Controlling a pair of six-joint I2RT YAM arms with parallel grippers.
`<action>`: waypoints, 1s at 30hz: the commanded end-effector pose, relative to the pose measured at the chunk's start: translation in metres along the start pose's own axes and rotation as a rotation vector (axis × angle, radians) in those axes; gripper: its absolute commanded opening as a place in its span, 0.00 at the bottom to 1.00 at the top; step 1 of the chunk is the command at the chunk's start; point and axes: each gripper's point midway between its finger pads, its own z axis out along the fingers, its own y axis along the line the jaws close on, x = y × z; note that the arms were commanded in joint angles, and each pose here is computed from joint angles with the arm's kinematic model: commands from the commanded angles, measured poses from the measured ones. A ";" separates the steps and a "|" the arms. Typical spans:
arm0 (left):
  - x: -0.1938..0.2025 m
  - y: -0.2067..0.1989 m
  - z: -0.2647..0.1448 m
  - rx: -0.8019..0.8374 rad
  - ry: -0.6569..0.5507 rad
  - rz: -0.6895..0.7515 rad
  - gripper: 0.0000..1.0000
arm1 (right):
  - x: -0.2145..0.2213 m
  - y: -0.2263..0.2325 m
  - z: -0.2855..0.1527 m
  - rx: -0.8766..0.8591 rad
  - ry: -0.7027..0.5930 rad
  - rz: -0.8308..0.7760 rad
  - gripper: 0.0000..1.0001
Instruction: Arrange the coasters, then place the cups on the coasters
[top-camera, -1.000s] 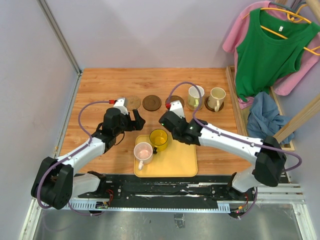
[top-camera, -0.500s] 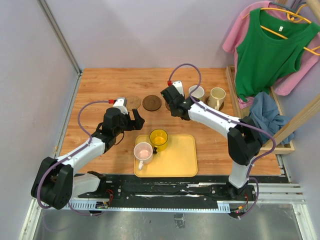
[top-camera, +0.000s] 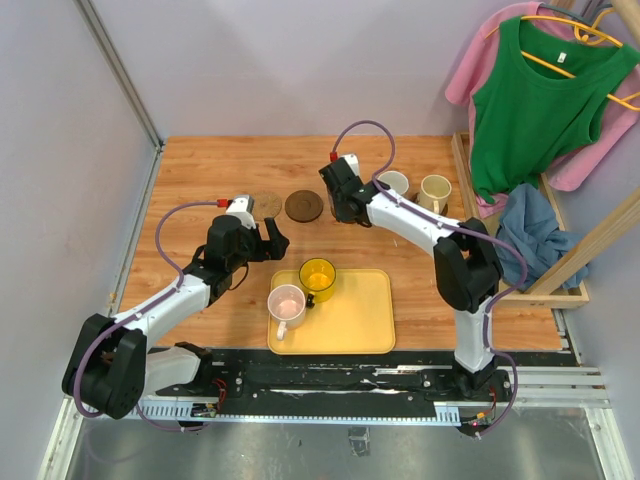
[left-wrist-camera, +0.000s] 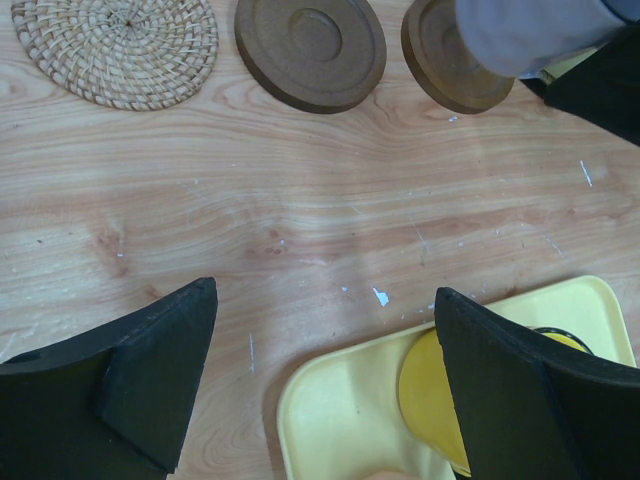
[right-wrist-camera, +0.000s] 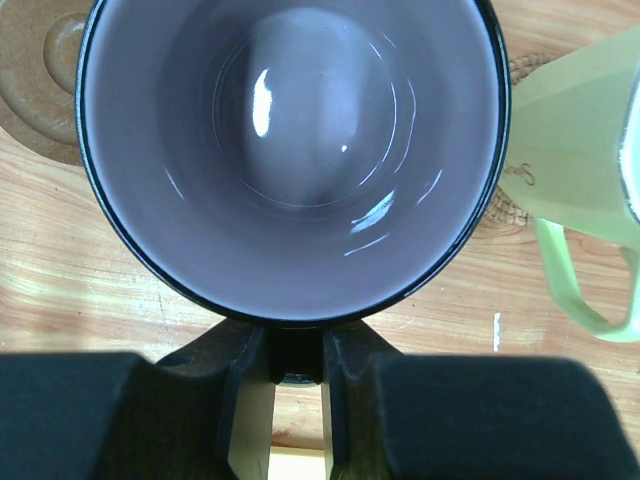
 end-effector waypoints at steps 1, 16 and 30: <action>-0.012 -0.002 0.001 0.007 -0.025 0.004 0.93 | -0.022 -0.001 0.010 -0.009 -0.045 0.043 0.01; -0.006 -0.001 0.004 0.006 -0.007 0.001 0.93 | 0.000 -0.012 0.039 0.005 0.033 0.074 0.01; -0.003 -0.001 0.006 0.008 0.002 0.000 0.93 | 0.006 -0.014 0.047 -0.010 0.064 0.120 0.05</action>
